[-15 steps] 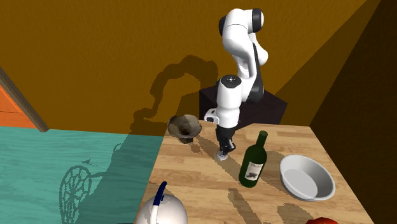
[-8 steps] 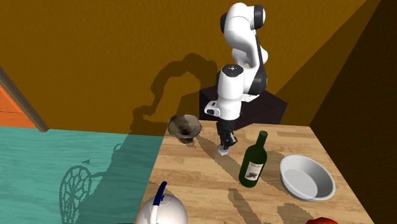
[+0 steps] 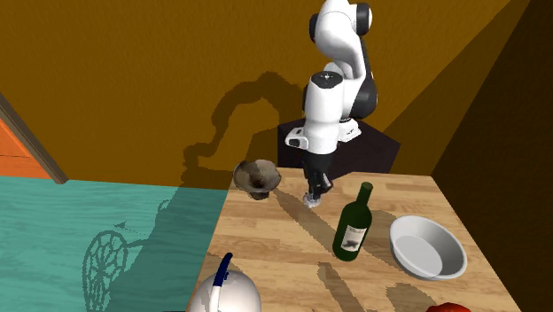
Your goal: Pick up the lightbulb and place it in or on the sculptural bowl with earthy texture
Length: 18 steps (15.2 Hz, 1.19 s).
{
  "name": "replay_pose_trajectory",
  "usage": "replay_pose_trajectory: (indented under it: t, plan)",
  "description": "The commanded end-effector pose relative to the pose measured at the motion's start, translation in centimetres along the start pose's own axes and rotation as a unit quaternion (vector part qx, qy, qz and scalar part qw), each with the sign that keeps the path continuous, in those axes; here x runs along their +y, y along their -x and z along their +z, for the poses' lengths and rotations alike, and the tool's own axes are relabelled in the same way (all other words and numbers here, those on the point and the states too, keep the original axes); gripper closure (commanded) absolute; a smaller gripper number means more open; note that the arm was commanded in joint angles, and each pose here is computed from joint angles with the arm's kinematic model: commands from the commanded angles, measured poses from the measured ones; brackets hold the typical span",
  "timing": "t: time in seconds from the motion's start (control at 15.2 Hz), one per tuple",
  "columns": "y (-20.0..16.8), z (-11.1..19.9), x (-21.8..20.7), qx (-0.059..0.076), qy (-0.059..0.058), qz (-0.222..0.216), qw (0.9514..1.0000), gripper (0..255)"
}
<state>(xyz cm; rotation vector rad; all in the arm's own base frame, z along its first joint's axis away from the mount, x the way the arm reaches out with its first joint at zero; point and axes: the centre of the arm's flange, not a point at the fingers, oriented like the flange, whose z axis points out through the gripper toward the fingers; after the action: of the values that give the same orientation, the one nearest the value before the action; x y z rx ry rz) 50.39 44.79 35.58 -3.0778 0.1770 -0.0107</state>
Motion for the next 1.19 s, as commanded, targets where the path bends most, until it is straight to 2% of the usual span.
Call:
replay_pose_trajectory:
  t: [0.0,0.33,1.12]
  plan:
    - [-0.1,-1.0,0.0,0.0,0.0,0.0,1.0,255]
    - [-0.1,-3.4,-0.1,0.0,0.0,0.0,1.0,255]
    - [-4.8,-5.3,14.9,0.0,0.0,0.0,1.0,255]
